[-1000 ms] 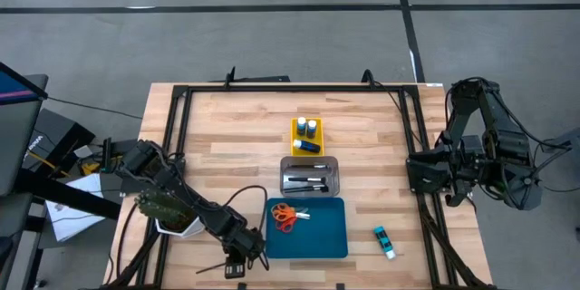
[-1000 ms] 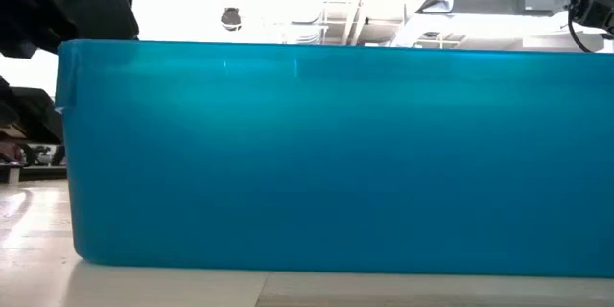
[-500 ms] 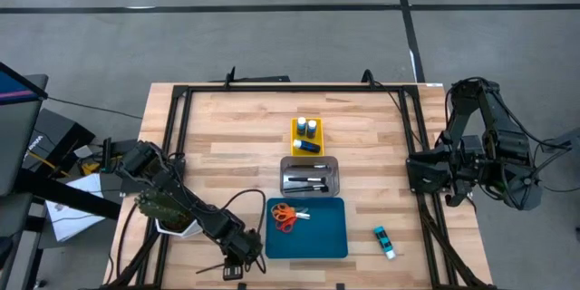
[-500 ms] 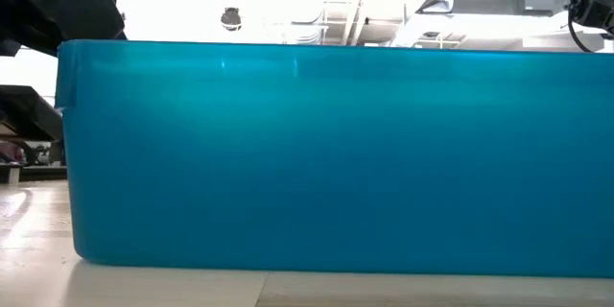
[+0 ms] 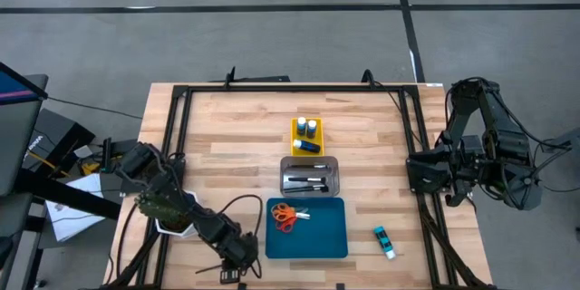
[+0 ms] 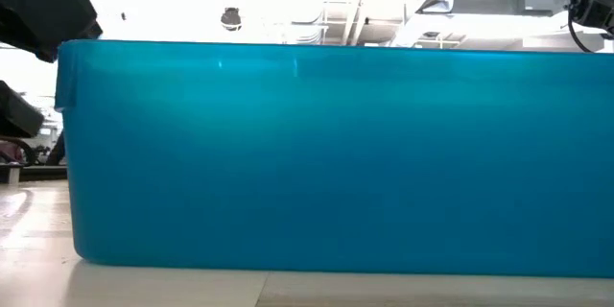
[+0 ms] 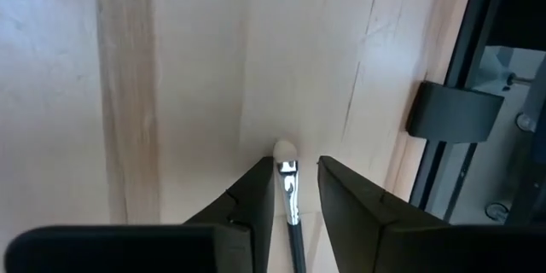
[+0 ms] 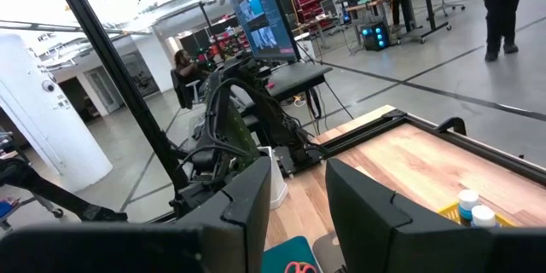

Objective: Pick & Place Paint Supplies
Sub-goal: Put the makeup brush into the black bin

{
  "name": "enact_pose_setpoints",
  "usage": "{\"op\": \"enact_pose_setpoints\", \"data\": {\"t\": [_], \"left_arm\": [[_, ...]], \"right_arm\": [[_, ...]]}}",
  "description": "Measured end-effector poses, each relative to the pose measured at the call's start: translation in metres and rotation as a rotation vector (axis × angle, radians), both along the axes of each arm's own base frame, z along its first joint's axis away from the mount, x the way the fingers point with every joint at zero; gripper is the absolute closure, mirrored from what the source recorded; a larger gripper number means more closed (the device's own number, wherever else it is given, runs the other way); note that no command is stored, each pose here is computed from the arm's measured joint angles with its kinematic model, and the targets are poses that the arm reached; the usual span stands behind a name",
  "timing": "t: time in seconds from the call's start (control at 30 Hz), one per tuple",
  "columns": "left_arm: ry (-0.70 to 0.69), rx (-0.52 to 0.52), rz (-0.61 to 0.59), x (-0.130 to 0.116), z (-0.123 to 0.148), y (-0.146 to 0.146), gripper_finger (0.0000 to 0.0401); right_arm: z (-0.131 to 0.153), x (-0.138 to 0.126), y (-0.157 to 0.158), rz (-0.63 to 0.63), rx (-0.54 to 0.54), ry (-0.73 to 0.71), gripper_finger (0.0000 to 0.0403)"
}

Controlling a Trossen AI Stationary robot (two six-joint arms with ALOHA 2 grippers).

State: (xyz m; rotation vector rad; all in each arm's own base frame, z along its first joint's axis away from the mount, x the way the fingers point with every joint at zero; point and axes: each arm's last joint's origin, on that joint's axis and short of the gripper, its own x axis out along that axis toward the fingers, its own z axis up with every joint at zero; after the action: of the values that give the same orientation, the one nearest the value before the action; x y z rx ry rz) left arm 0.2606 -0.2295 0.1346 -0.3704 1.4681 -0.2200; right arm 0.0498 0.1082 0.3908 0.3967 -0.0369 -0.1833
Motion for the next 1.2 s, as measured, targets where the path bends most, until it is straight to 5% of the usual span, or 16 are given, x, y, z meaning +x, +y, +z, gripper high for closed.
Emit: {"op": "enact_pose_setpoints", "data": {"t": [0.67, 1.2], "left_arm": [[-0.047, 0.062, 0.088, 0.0001, -0.0001, -0.001, 0.0317], [-0.007, 0.065, 0.074, -0.0052, -0.0092, -0.0075, 0.0397]], "right_arm": [[-0.0004, 0.0, -0.0002, 0.0, 0.027, -0.005, 0.0291], [-0.0008, -0.0001, -0.0004, 0.0, 0.019, -0.004, 0.0291]]}}
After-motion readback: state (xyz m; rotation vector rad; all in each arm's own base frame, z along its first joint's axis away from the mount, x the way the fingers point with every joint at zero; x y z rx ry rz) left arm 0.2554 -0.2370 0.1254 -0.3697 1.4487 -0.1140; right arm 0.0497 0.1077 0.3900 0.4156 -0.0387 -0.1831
